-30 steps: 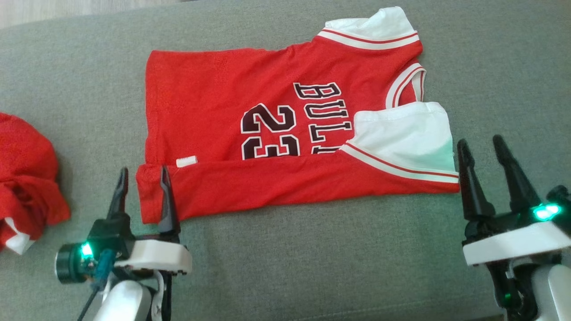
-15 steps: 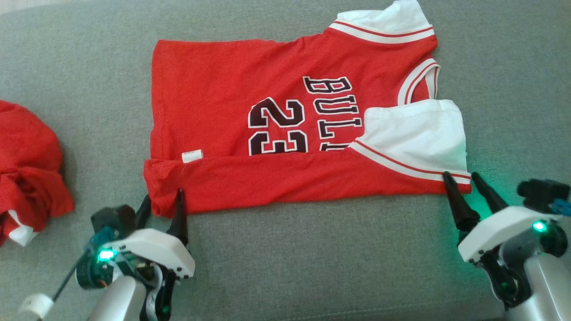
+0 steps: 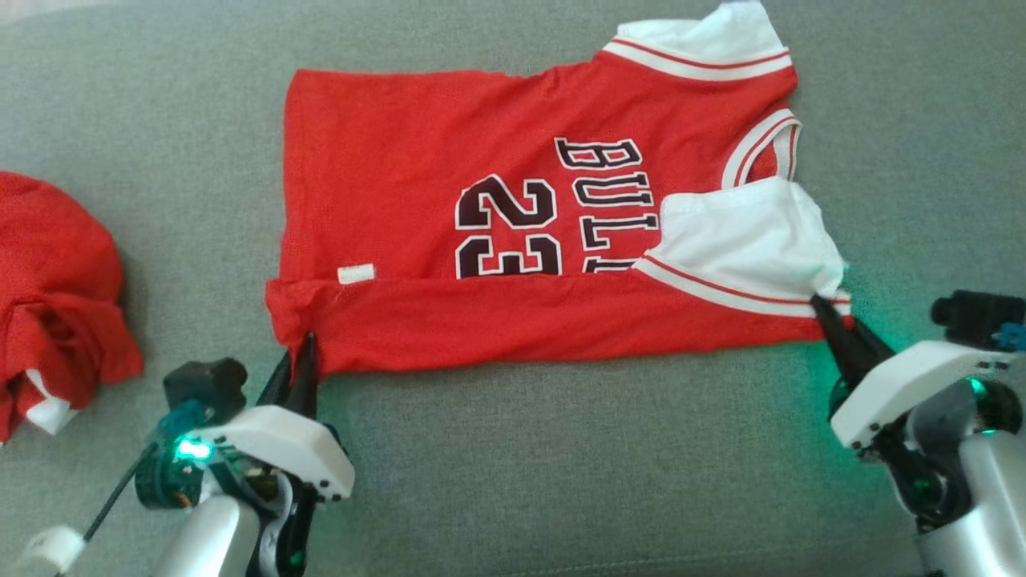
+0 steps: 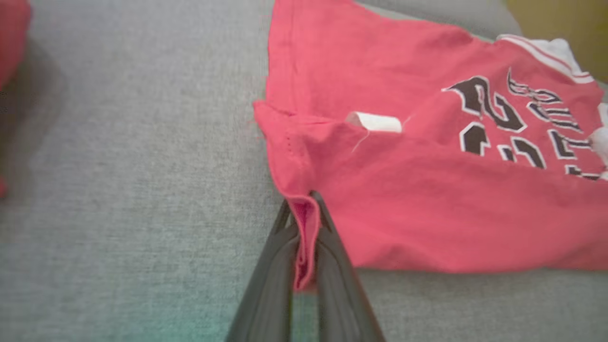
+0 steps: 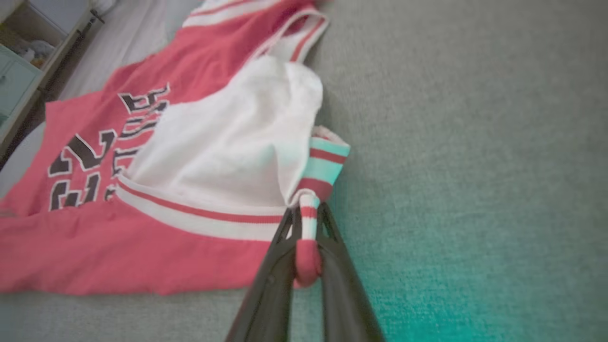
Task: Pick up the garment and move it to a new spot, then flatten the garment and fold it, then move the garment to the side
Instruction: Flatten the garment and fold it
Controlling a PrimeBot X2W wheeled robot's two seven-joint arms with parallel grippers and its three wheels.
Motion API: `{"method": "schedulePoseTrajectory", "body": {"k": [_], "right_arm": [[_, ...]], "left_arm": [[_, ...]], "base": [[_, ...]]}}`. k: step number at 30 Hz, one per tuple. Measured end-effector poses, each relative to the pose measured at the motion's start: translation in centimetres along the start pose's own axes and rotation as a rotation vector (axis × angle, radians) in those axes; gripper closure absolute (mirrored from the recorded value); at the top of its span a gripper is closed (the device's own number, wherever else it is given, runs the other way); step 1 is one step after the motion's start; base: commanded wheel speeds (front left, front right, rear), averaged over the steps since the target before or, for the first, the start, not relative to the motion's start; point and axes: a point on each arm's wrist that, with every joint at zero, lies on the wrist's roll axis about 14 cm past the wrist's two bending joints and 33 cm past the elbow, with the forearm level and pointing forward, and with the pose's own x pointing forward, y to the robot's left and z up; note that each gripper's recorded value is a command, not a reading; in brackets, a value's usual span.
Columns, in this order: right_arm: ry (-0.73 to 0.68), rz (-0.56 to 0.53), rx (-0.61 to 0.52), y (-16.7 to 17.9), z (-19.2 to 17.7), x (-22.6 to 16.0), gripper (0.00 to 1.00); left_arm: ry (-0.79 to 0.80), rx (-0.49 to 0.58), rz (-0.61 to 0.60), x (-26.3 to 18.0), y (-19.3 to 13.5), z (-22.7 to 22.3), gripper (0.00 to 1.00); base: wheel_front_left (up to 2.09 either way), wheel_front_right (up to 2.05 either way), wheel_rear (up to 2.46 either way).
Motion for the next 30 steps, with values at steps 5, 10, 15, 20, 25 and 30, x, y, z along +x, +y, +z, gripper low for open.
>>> {"method": "schedulePoseTrajectory", "body": {"k": [5,10,15,20,25,30], "right_arm": [[-0.066,0.007,-0.001,0.2,1.7,-2.0,1.0],[0.009,-0.037,0.06,-0.6,-1.4,-5.0,1.0],[0.122,-0.083,0.153,-0.9,-5.9,-7.3,1.0],[0.164,-0.087,0.194,-0.6,-7.2,-7.6,0.81],[0.148,-0.09,0.194,-0.6,-7.3,-7.5,0.0],[-0.028,-0.066,0.124,0.1,-3.0,-6.6,0.0]], "left_arm": [[-0.079,0.012,0.015,-2.3,0.0,2.0,1.0],[-0.04,-0.015,0.043,-5.2,0.0,0.4,1.0],[0.05,-0.078,0.084,-7.4,0.7,-2.9,1.0],[0.12,-0.112,0.086,-7.6,0.8,-5.1,0.55],[0.138,-0.118,0.112,-7.3,1.3,-6.5,0.0],[-0.072,-0.051,0.183,-6.1,2.6,-2.3,0.0]], "base": [[0.0,0.0,0.0],[0.0,0.0,0.0],[0.0,0.0,0.0],[0.0,0.0,0.0],[0.0,0.0,0.0],[0.0,0.0,0.0]]}}
